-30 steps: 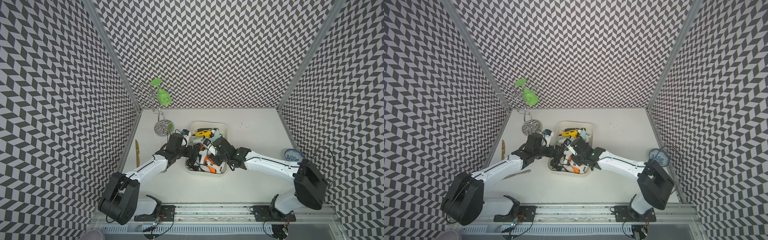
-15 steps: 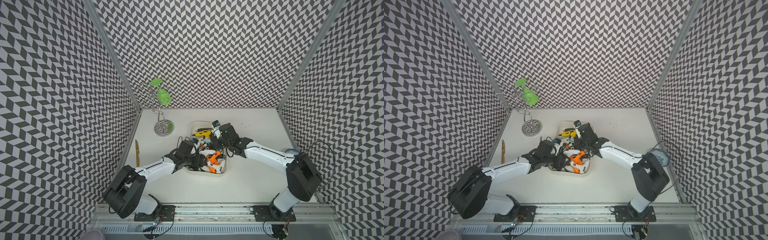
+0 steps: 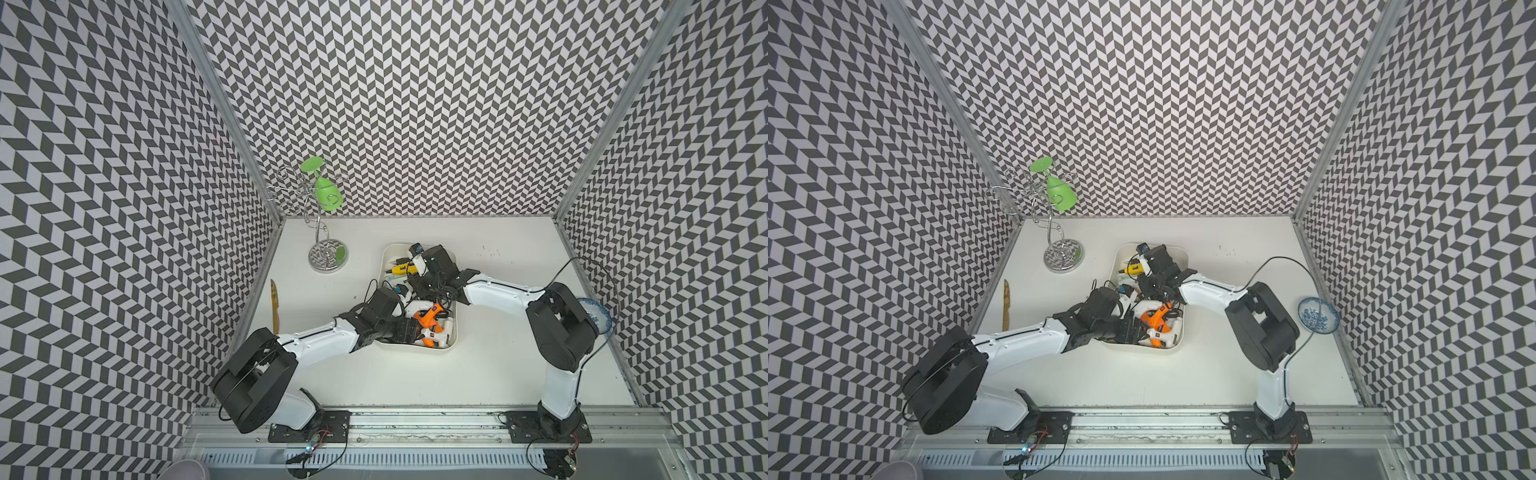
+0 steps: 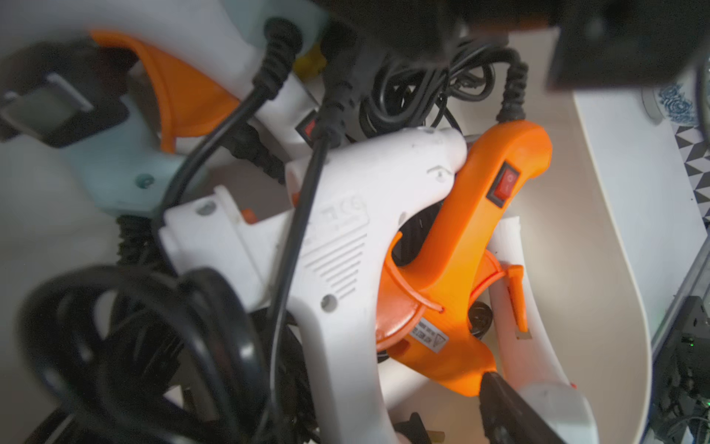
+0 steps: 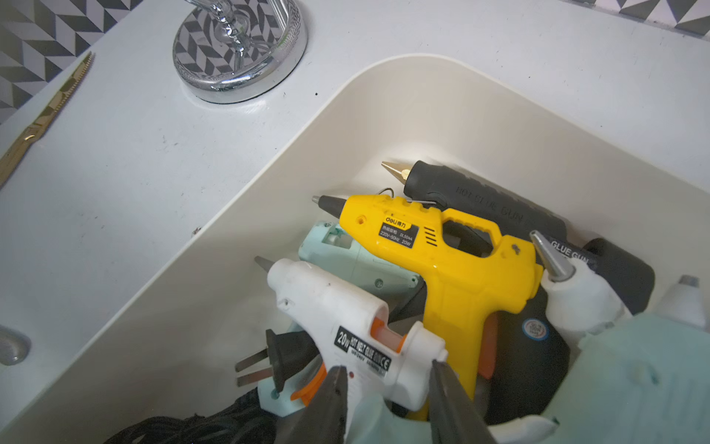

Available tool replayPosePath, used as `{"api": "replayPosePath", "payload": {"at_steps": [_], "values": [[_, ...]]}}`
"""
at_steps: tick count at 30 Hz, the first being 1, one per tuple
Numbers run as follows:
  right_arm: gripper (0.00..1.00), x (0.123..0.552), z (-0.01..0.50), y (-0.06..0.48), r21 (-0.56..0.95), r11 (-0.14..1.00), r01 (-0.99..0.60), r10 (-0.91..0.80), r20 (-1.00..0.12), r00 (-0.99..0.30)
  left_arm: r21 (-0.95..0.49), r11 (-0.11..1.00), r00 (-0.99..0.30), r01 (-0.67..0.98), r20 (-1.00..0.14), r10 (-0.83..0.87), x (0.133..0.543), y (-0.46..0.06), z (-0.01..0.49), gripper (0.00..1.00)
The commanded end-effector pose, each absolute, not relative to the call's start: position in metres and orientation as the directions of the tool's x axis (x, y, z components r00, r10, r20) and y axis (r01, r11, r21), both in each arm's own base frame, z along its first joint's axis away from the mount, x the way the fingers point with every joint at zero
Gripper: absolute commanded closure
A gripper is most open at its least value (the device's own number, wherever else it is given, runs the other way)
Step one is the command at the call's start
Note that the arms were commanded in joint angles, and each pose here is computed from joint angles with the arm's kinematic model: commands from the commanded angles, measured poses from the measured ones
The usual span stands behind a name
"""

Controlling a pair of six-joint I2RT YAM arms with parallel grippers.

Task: Put the hot melt glue gun into the storage box
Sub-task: Place the hot melt adhesive gun in the storage box.

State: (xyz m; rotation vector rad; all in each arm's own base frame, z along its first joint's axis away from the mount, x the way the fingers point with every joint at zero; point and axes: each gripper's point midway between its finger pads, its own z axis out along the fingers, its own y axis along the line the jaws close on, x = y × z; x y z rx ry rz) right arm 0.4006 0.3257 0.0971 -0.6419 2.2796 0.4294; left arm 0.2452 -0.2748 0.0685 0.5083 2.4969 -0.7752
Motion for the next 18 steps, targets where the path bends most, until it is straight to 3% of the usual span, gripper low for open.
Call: {"api": "replayPosePath", "payload": {"at_steps": [1, 7, 14, 18], "values": [[0.6, 0.387, 0.08, 0.296, 0.098, 0.841, -0.532, -0.356, -0.64, -0.681, -0.425, 0.762, -0.807, 0.488, -0.553, 0.208, 0.251, -0.287, 0.076, 0.19], [0.55, 0.398, 0.127, 0.296, 0.066, 0.831, -0.552, -0.347, -0.714, -0.608, -0.307, 0.808, -0.724, 0.503, -0.66, 0.2, 0.278, -0.278, 0.108, 0.13], [0.48, 0.409, 0.204, 0.281, 0.077, 0.835, -0.545, -0.248, -0.832, -0.497, -0.197, 0.805, -0.507, 0.56, -0.85, 0.145, 0.316, -0.268, 0.206, 0.06], [0.28, 0.419, 0.248, 0.252, 0.06, 0.863, -0.501, -0.178, -0.893, -0.414, -0.194, 0.807, -0.368, 0.557, -0.929, 0.03, 0.336, -0.244, 0.272, 0.02]]}}
